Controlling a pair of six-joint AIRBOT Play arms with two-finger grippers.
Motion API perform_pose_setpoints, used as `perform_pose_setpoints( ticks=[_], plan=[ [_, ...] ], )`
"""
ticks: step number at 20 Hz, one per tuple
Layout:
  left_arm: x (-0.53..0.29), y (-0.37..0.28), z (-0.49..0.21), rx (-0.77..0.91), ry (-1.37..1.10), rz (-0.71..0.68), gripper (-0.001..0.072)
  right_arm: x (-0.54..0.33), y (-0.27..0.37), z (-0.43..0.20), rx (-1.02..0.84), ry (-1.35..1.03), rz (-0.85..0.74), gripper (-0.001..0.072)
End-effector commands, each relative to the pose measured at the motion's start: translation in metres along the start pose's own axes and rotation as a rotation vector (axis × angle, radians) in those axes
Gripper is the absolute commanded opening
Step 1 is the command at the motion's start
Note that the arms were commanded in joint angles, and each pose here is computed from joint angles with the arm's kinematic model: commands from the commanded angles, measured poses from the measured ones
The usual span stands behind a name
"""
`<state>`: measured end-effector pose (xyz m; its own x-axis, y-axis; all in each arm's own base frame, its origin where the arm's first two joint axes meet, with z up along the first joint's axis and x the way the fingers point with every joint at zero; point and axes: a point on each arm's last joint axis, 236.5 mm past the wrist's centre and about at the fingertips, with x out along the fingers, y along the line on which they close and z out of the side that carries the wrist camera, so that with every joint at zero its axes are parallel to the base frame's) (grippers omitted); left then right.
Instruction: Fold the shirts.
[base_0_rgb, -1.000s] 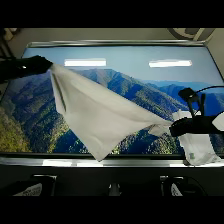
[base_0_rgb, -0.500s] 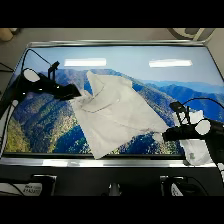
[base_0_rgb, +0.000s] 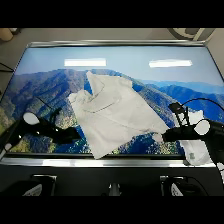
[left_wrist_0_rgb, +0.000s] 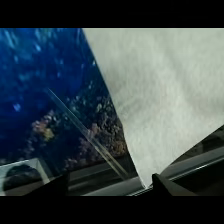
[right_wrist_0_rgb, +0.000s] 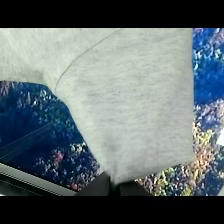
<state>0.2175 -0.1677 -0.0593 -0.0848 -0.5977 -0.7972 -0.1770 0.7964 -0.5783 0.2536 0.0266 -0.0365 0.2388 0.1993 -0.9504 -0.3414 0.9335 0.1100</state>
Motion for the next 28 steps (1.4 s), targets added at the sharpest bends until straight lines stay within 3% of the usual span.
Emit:
perform_pose_setpoints(
  ticks=[1, 10, 11, 12, 13, 16, 19, 21, 24, 28],
  plan=[
    [0.051, -0.016, -0.03, -0.06, -0.009, -0.085, 0.06, 0.0, 0.0, 0.0, -0.001, 0.0, 0.001, 0.0022],
    [0.099, -0.047, -0.007, -0.141, -0.029, -0.121, 0.0593, -0.007, -0.001, 0.009, -0.008, -0.022, -0.007, 0.0022],
    [0.099, -0.052, -0.001, -0.135, -0.034, -0.126, 0.0445, -0.012, -0.003, 0.016, -0.012, -0.039, -0.015, 0.0022],
    [0.095, -0.06, 0.007, -0.109, -0.048, -0.138, 0.0171, -0.019, -0.006, 0.024, -0.019, -0.062, -0.027, 0.0022],
    [0.086, -0.073, 0.016, -0.026, -0.074, -0.163, 0.0027, -0.031, -0.009, 0.038, -0.045, -0.098, -0.047, 0.0021],
    [0.005, -0.148, 0.057, 0.31, -0.268, -0.293, 0.0026, -0.105, -0.029, 0.101, -0.179, -0.274, -0.186, 0.0021],
    [-0.181, -0.249, 0.075, 0.636, -0.71, -0.431, 0.0026, -0.27, -0.042, 0.173, -0.271, -0.615, -0.47, 0.0021],
    [-0.349, -0.307, 0.026, 0.827, -1.094, -0.499, 0.0026, -0.433, -0.019, 0.191, -0.316, -0.972, -0.695, 0.0021],
    [-0.53, -0.341, -0.104, 1.021, -1.645, -0.479, 0.0026, -0.604, 0.042, 0.147, -0.353, -1.369, -0.886, 0.0021],
    [-0.572, -0.354, -0.193, 1.106, -1.824, -0.478, 0.0026, -0.648, 0.075, 0.103, -0.369, -1.48, -0.924, 0.0021]
  ],
)
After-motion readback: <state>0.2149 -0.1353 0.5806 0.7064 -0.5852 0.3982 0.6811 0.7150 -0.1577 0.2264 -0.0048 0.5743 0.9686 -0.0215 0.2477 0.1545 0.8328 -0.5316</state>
